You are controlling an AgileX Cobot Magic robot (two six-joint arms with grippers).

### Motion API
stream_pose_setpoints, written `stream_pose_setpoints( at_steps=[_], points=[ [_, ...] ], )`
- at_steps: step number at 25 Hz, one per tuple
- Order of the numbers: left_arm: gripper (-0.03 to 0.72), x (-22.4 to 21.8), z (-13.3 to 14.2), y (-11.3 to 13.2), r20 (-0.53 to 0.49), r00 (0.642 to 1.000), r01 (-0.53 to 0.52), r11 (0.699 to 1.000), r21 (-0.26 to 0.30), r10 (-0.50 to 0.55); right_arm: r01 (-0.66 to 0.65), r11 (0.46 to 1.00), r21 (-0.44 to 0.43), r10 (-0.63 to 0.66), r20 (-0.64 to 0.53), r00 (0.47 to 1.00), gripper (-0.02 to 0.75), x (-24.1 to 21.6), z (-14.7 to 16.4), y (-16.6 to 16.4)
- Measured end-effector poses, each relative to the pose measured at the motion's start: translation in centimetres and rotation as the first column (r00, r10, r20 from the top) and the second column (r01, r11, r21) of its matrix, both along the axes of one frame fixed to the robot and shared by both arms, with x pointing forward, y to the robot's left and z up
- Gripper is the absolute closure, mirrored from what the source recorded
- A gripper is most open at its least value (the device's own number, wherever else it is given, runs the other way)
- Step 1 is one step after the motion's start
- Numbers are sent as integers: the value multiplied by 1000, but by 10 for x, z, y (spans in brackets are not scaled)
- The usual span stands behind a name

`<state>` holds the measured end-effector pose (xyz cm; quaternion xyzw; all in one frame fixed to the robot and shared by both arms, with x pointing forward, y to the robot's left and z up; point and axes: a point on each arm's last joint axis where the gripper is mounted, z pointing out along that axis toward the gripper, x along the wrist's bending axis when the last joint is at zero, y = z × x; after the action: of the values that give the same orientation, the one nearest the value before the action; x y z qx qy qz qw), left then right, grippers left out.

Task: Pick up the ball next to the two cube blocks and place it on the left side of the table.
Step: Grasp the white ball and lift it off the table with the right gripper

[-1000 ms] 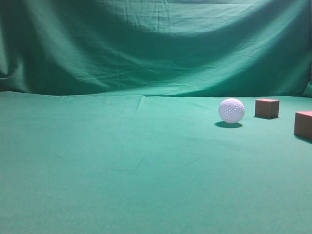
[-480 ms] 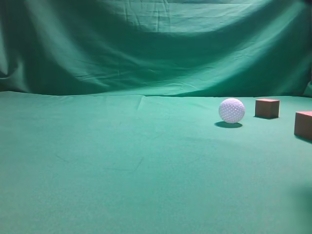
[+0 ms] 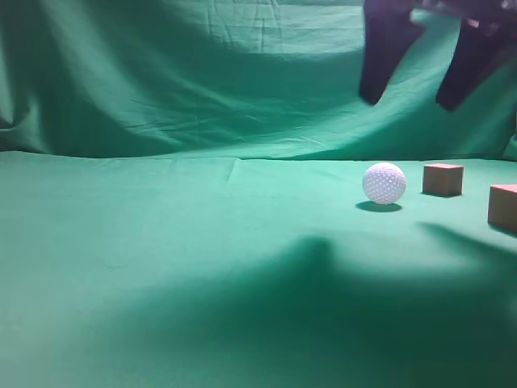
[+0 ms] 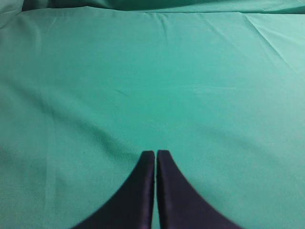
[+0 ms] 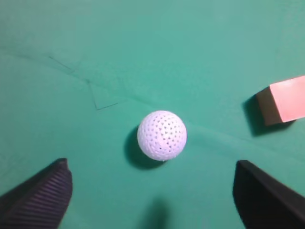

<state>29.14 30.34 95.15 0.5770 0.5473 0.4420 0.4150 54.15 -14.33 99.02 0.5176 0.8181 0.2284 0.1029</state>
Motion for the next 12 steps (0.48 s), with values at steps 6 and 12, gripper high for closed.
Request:
stream_pose_setpoints(
  at_steps=[6, 12],
  points=[
    [688, 0, 0, 0, 0, 1000, 0, 1000, 0, 0, 1, 999, -36, -3, -72, 997, 110, 23, -40, 11],
    [688, 0, 0, 0, 0, 1000, 0, 1000, 0, 0, 3, 999, -41, -7, -82, 997, 312, 38, -58, 18]
  ],
)
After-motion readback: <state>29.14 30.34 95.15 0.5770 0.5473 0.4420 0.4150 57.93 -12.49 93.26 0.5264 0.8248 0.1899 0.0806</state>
